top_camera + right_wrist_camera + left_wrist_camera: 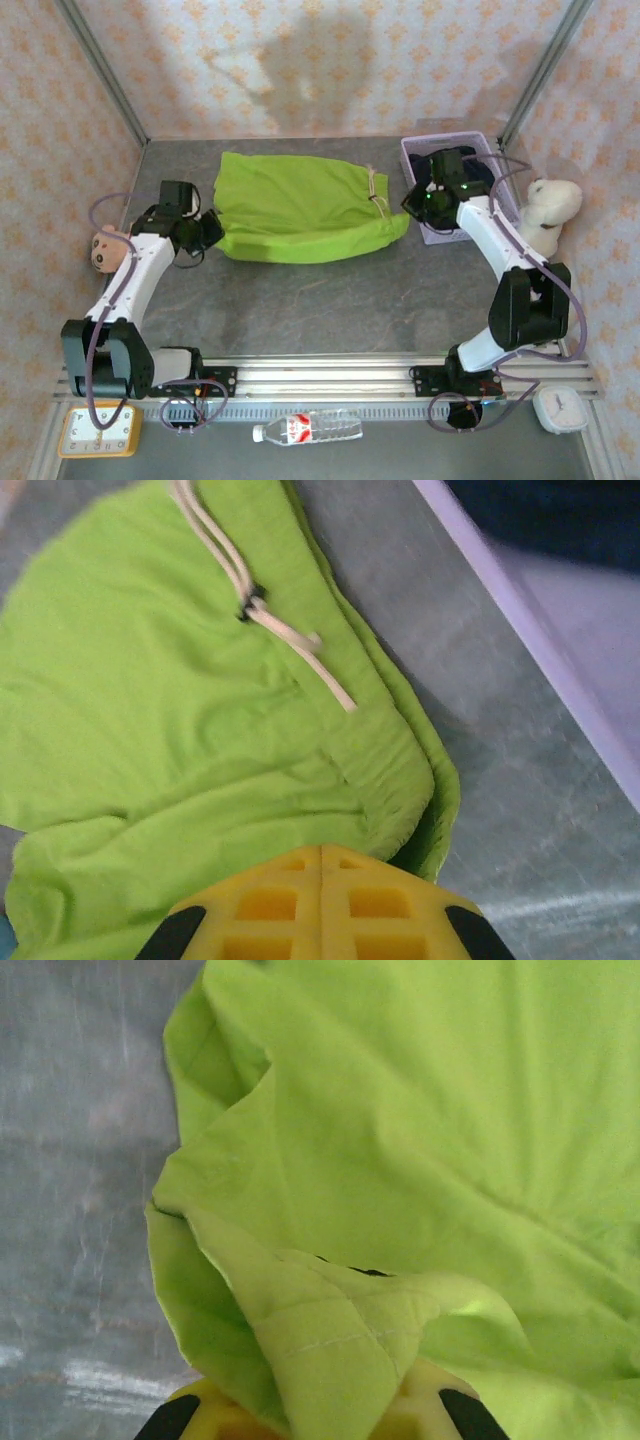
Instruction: Fold and stack the mixed laundry pile
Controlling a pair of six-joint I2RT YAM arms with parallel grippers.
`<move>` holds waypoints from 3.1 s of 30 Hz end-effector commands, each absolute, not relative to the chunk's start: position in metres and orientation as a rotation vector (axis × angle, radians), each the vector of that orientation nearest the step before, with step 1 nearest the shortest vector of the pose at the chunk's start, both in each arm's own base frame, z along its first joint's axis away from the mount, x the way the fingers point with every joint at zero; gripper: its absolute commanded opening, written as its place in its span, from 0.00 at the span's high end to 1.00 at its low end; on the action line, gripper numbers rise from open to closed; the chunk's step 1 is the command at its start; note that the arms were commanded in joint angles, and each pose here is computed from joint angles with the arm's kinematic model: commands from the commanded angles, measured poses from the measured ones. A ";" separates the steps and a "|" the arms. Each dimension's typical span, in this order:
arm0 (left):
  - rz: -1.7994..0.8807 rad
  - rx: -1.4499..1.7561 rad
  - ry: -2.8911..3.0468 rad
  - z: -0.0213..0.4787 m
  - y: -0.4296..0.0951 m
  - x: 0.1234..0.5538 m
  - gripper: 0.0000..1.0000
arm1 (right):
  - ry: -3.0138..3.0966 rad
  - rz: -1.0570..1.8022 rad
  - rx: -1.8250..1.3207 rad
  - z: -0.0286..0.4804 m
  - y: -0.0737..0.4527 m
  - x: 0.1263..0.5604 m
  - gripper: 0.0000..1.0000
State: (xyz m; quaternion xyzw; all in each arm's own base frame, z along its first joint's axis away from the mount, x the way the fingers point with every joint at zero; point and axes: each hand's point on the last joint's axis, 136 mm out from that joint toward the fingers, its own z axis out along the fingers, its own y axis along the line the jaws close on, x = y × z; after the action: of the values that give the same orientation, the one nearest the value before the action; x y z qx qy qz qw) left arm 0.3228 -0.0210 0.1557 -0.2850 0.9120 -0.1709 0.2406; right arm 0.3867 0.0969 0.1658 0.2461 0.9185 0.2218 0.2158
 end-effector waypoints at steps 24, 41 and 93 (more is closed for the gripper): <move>-0.189 -1.001 2.145 0.222 0.038 0.371 1.00 | 2.272 0.714 1.032 0.188 0.102 0.395 1.00; -0.234 -0.959 2.410 0.168 0.016 0.425 1.00 | 2.772 0.612 0.085 0.129 0.233 0.312 0.53; -0.309 -0.790 2.274 0.273 0.023 0.433 1.00 | 2.825 1.270 -0.022 0.189 0.313 0.259 1.00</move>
State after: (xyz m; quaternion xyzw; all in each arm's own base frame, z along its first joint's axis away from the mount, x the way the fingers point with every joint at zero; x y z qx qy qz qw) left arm 0.4059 0.0398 0.2569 -0.3453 0.8695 -0.1088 0.3361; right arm 0.2339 0.3107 0.1652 -0.0446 0.9346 0.3514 0.0315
